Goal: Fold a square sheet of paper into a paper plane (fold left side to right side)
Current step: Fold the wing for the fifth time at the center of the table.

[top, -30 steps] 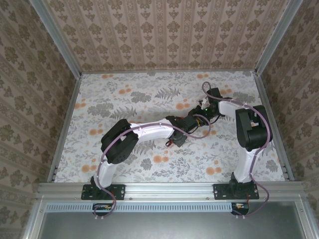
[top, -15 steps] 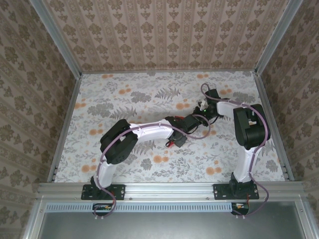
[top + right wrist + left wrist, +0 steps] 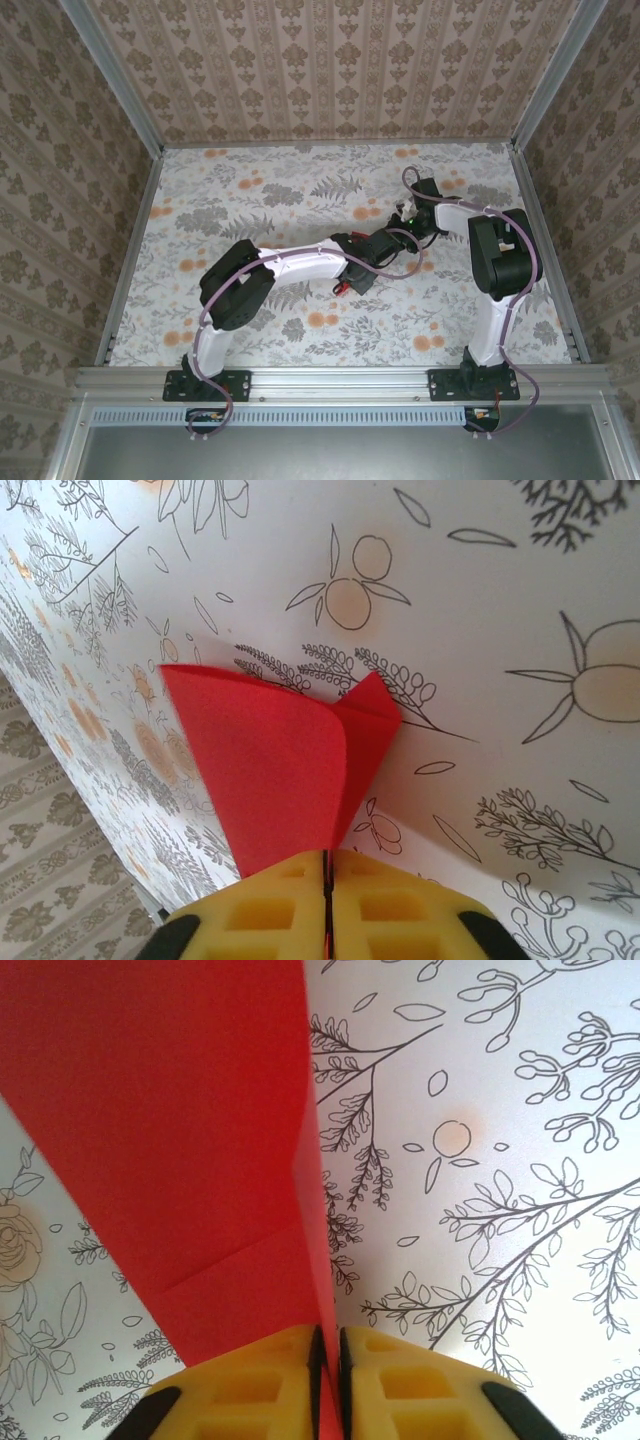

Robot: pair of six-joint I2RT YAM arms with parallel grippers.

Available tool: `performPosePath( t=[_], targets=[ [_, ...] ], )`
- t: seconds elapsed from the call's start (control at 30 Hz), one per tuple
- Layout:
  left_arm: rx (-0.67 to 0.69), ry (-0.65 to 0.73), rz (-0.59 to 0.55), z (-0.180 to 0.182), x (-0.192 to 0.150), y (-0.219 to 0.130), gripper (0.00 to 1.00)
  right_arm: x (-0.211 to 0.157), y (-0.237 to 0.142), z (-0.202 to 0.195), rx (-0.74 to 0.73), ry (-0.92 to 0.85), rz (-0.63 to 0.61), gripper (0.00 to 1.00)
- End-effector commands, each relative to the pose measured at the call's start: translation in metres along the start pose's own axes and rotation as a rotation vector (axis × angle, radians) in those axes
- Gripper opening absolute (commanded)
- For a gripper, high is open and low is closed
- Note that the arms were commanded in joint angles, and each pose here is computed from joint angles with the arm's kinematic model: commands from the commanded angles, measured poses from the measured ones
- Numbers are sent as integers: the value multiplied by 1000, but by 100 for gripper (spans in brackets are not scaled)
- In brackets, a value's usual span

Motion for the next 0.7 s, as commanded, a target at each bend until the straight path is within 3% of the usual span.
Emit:
performPosePath(
  t=[0.0, 0.27, 0.5, 0.67],
  targets=[
    [-40, -44, -40, 7, 4, -16, 12, 0, -21, 19, 29, -73, -67, 22],
    [-272, -214, -154, 34, 6, -28, 11, -3, -92, 24, 8, -186, -378, 61],
    [-546, -416, -232, 62, 6, -19, 9, -23, -92, 1, 16, -257, -420, 67],
    [-627, -468, -227, 65, 7, -5, 9, -32, -77, -14, 73, -269, -401, 67]
  ],
)
Point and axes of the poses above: each hand's point on the last joint's axis, 136 mm out from that joint toward the fingers, its own y axis out along the fingers, its own z axis along the line the jaws close on, x = y × z, the point moved 10 cm from there along -y, back along the fingers, and after that the axes turned 10 degrees about y, right-handed, at the moved point
